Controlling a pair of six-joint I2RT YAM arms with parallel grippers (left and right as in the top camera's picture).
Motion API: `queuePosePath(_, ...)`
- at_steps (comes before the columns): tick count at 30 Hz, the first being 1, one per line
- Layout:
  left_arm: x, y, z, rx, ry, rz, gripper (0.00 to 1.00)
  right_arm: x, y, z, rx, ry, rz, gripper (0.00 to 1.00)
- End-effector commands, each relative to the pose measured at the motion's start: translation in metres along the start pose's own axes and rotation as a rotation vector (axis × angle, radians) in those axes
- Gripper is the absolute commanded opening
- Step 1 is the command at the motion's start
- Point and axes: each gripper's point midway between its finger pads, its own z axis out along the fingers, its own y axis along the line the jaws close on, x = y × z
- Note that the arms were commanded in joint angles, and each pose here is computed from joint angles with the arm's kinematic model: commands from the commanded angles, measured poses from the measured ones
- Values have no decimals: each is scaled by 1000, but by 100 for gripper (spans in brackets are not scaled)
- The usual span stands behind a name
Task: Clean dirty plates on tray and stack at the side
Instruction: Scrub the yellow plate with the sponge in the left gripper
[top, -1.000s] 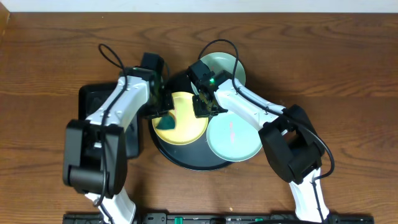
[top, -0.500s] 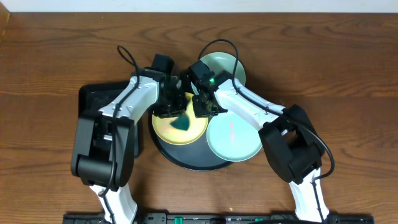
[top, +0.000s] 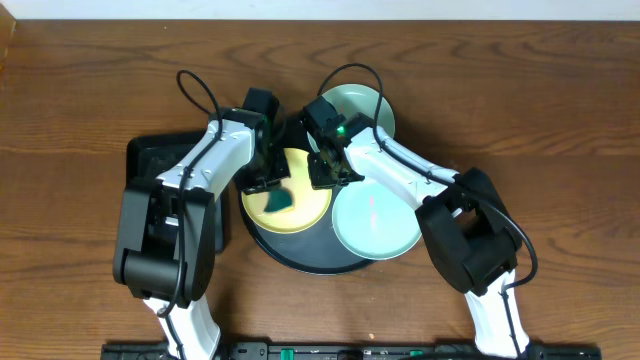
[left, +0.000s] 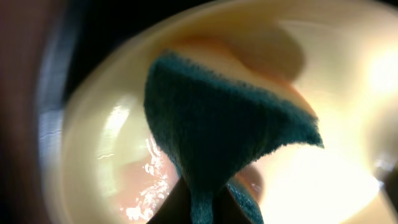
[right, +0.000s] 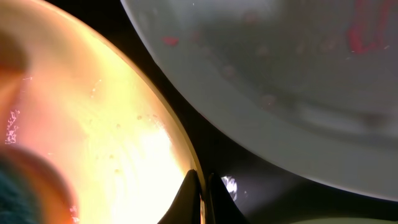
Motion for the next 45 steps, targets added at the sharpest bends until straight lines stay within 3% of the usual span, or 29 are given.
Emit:
queuePosePath(1, -6, 58, 8, -283, -55, -92, 7, 7, -8, 9, 19, 27, 19, 1)
queuePosePath(4, 0, 54, 9, -259, -23, -52, 7, 7, -8, 9, 19, 27, 19, 1)
queuePosePath(11, 42, -32, 5, 285, 195, 350, 7, 7, -8, 9, 20, 28, 19, 1)
queuePosePath(14, 49, -47, -2, 386, 219, 380, 7, 7, -8, 9, 20, 28, 19, 1)
queuePosePath(18, 40, -45, 1, 360, 188, 343, 8, 7, -8, 9, 20, 29, 19, 1)
queuePosePath(26, -25, 15, 12, -63, -93, -18, 7, 7, -8, 9, 21, 30, 19, 1)
queuePosePath(30, -42, 32, -7, -177, -179, -66, 7, 8, -8, 10, 22, 32, 19, 1)
queuePosePath(45, -42, 30, -114, -132, -281, -13, 7, 18, -15, 17, 38, 58, 29, 1)
